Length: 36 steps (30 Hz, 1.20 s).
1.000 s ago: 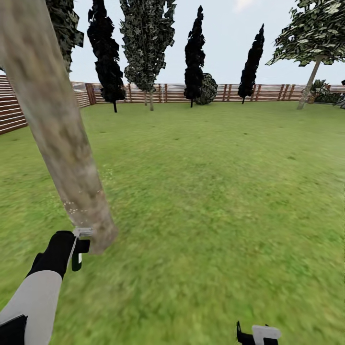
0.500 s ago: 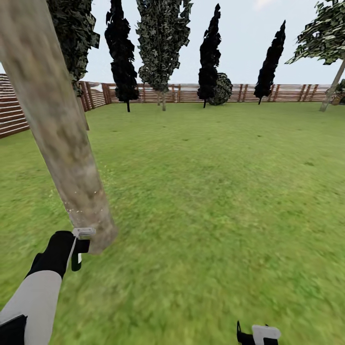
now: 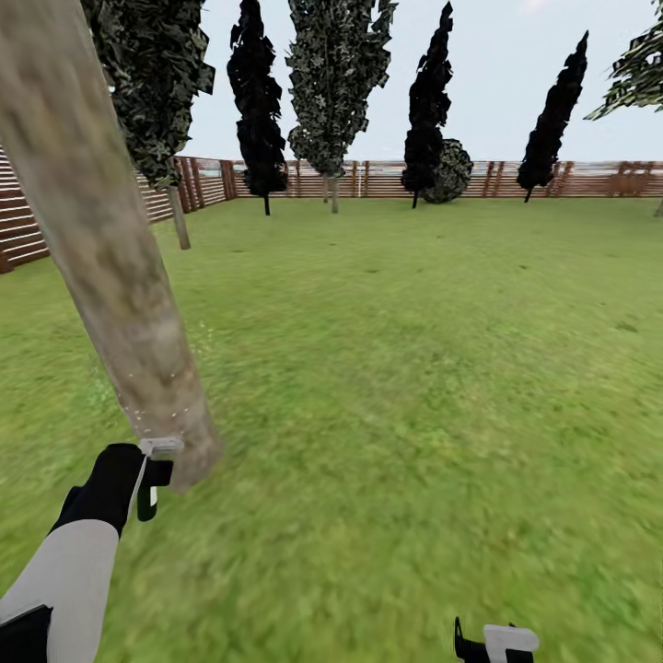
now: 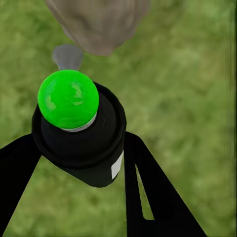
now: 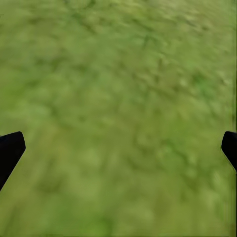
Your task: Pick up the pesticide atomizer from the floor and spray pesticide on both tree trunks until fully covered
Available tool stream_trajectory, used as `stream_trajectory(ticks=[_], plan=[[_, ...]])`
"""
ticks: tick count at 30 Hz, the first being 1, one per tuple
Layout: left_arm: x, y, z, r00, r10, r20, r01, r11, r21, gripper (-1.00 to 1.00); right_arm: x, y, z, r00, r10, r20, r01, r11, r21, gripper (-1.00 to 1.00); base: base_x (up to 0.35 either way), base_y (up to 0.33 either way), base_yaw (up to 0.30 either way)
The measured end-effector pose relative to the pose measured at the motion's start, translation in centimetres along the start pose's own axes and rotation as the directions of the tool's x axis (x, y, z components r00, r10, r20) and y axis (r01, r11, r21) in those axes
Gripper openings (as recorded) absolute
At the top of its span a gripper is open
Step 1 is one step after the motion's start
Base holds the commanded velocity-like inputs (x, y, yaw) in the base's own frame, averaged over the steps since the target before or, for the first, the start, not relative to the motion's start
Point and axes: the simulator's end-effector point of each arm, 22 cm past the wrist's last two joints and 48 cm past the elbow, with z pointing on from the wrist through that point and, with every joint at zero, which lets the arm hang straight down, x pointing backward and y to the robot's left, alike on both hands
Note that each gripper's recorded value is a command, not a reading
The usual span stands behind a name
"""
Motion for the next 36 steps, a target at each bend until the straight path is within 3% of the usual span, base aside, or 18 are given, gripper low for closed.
stream_trajectory(ticks=[12,17,20,22,25,26,30,36], plan=[[0.1,-0.7,0.0,1.0,0.0,-0.002,0.0,1.0,0.011,-1.0,0.0,0.0,0.0,1.0,0.0,0.0,0.0,1.0,-0.001,1.0,0.068,-0.244,0.274],[-1.4,-6.7,-0.8,1.0,0.006,0.017,-0.008,0.996,0.091,-1.0,0.0,-0.1,0.0,1.0,0.001,0.0,-0.001,1.0,0.002,1.0,0.006,-0.019,0.261],[-4.8,-5.9,-2.2,0.999,-0.006,0.032,0.004,0.997,0.079,-1.0,0.0,-0.1,0.0,1.0,0.001,0.0,-0.001,1.0,0.003,1.0,0.0,-0.001,0.214],[-8.3,-2.6,-3.9,0.999,-0.03,0.042,0.029,0.999,0.032,-1.0,0.0,-0.1,0.0,1.0,0.001,0.0,-0.001,1.0,0.003,1.0,0.0,0.0,0.172],[-8.6,3.5,-4.1,0.997,-0.061,0.044,0.063,0.997,-0.039,-1.0,0.0,-0.1,0.0,1.0,0.001,0.001,-0.001,1.0,0.002,1.0,0.0,0.0,0.069],[-8.4,3.6,-4.0,0.997,-0.068,0.037,0.069,0.997,-0.031,-1.0,0.0,-0.2,0.0,1.0,0.001,0.001,-0.001,1.0,0.003,1.0,0.0,0.0,0.008],[-9.8,-5.5,-4.7,0.998,-0.035,0.049,0.03,0.995,0.093,-1.0,0.0,-0.3,0.0,1.0,0.001,0.002,-0.001,1.0,0.005,1.0,0.0,0.0,0.002],[-10.2,-1.3,-4.8,0.998,-0.028,0.06,0.027,0.999,0.022,-1.0,0.0,-0.4,0.1,1.0,-0.001,0.0,0.001,1.0,0.005,1.0,0.03,-0.014,0.0]])
